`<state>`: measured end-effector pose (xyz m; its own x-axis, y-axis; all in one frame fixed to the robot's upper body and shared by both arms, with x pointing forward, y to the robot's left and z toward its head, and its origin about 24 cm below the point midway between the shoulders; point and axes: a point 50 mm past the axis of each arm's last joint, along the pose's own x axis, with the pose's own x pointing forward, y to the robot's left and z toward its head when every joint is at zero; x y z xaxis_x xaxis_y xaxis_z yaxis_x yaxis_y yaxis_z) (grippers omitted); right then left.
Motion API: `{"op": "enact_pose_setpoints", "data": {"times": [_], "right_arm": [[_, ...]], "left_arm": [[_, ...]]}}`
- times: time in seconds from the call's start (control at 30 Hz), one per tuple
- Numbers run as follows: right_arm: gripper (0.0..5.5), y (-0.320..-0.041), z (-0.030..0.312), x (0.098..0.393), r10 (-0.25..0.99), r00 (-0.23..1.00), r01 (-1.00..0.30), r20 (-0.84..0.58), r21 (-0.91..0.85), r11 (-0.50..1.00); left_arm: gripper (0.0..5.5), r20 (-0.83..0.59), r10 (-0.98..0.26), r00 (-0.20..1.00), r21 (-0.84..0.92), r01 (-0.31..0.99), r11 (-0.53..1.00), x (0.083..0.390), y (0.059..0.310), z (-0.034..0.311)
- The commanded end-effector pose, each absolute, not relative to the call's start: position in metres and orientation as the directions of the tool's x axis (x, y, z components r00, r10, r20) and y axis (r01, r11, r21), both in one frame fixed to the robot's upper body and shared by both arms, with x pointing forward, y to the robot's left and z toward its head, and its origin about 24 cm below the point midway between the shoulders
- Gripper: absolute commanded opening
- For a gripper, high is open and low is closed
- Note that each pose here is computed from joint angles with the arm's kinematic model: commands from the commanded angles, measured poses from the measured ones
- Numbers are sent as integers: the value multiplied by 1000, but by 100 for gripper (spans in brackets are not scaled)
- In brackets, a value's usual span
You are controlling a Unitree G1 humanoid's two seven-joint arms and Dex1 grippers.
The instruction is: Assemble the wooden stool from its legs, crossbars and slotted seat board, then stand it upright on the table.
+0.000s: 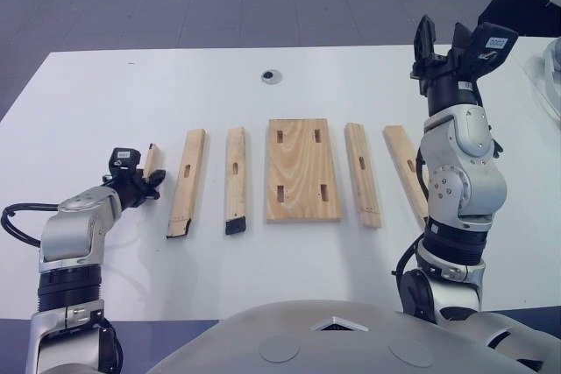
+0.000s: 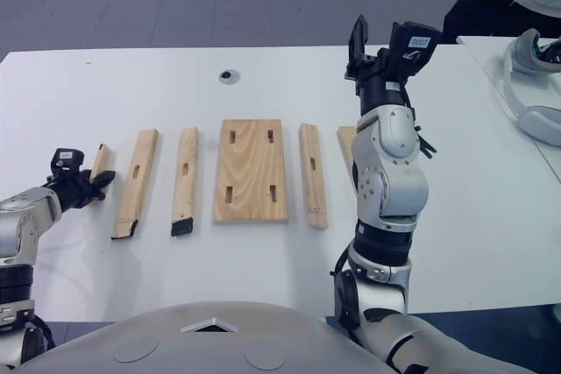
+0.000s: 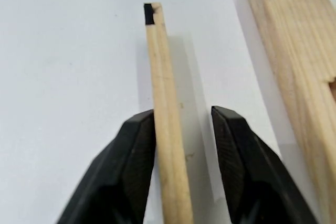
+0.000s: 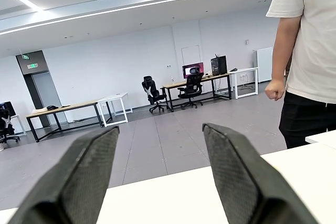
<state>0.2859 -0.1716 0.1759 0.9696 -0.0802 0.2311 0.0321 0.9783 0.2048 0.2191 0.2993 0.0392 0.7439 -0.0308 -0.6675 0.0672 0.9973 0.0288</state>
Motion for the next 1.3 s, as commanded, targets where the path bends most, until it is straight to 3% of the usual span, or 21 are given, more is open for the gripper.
{"op": "enact_pose_setpoints", "data": {"times": [0.03, 0.27, 0.4, 0.47, 0.57, 0.67, 0.73, 0.77, 0.87, 1.0, 1.07, 1.3], "right_arm": [[300, -173, 179, 288, -88, 968, 38, 234, 207, 978], [300, -173, 180, 290, -88, 968, 38, 234, 210, 977], [300, -172, 179, 291, -78, 971, 30, 227, 207, 978], [300, -172, 179, 293, -69, 972, 21, 226, 209, 978], [300, -172, 180, 296, -52, 973, 1, 227, 218, 976], [300, -173, 192, 303, 45, 967, -138, 253, 365, 921], [300, -169, 206, 306, 215, 929, -344, 300, 496, 797], [300, -165, 222, 305, 351, 856, -515, 380, 557, 652], [300, -154, 262, 289, 592, 565, -813, 575, 512, 278], [300, -132, 270, 272, 763, 310, -894, 568, 447, 30], [300, -120, 264, 267, 816, 245, -886, 523, 462, -30], [300, -122, 264, 271, 807, 268, -878, 527, 478, -20]], "left_arm": [[129, -723, -39, 689, -4, 53, 999, 211, 294, 20], [41, -696, -29, 717, 10, 51, 999, 219, 293, 25], [40, -658, -8, 753, 38, 44, 998, 230, 300, 33], [40, -586, 25, 810, 81, 28, 996, 249, 314, 54], [40, -329, 16, 944, 89, 14, 996, 298, 330, 121], [40, -50, -258, 965, -62, 255, 965, 340, 287, 190], [40, 78, -514, 854, -179, 519, 835, 352, 239, 217], [40, 123, -674, 728, -242, 681, 691, 351, 208, 224], [40, 187, -899, 396, -334, 886, 321, 335, 157, 229], [40, 218, -969, 120, -379, 925, 29, 314, 130, 236], [40, 230, -973, 30, -382, 922, -61, 305, 119, 238], [40, 230, -973, -10, -391, 915, -102, 297, 113, 237]]}}
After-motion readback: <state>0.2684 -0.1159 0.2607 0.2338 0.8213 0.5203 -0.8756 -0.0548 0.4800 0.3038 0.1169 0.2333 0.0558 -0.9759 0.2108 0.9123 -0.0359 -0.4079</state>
